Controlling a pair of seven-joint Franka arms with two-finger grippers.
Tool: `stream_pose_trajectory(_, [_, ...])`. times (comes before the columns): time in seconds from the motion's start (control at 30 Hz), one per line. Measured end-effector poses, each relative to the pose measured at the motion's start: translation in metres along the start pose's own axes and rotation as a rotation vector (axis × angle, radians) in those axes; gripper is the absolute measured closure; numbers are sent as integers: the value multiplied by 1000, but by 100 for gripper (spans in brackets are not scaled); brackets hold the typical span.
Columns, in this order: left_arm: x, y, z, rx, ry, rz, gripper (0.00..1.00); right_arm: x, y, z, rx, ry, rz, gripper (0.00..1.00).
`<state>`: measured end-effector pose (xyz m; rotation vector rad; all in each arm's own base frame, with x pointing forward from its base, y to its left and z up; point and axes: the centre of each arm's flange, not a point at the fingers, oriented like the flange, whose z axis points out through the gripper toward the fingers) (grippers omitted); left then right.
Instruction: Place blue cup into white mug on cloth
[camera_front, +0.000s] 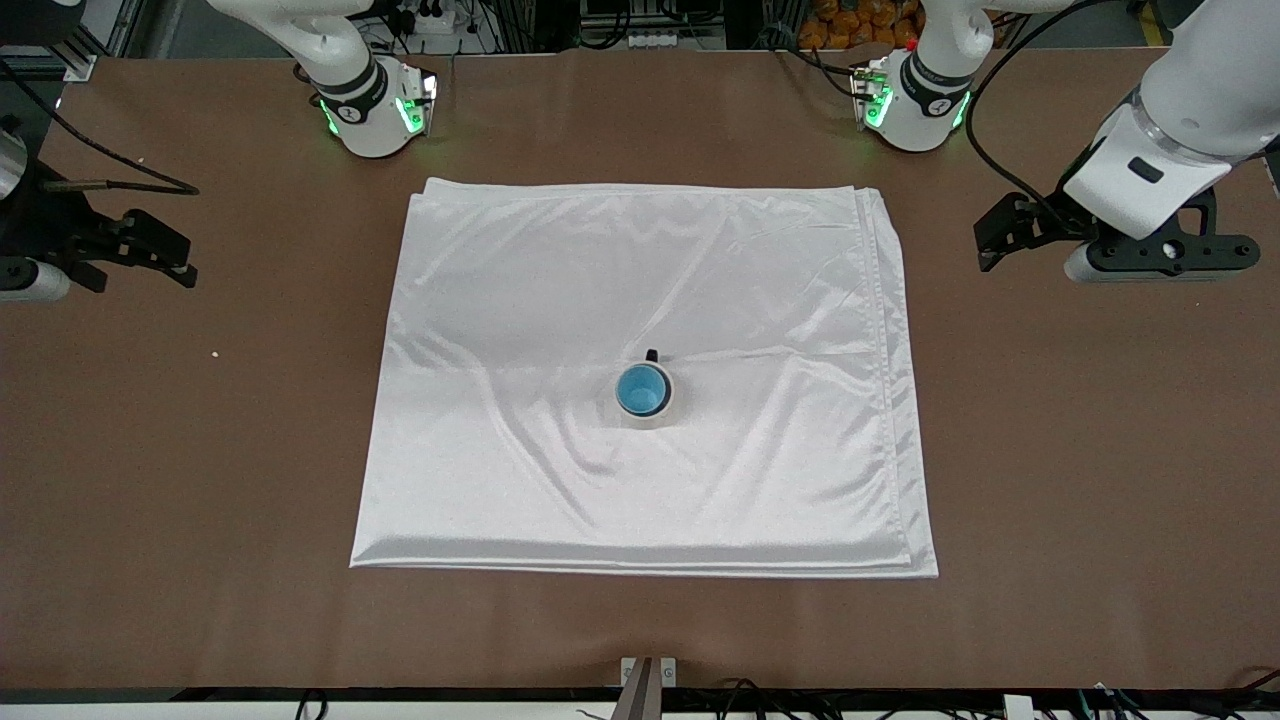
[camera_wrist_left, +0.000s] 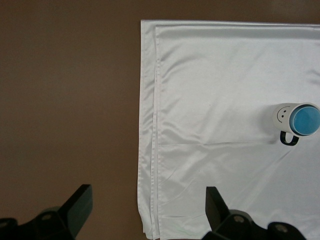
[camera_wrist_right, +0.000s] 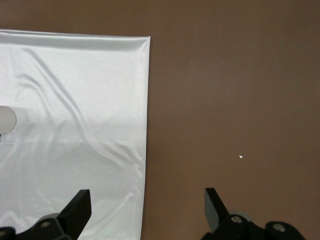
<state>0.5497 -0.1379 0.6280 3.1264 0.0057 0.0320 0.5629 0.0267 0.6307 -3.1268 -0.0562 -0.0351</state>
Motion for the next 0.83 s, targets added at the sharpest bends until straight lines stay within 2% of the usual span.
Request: stream_pose_trajectory(0.83, [8,-15,6,-7,-10,30,0,0,-1,3,2,-7,-1,0])
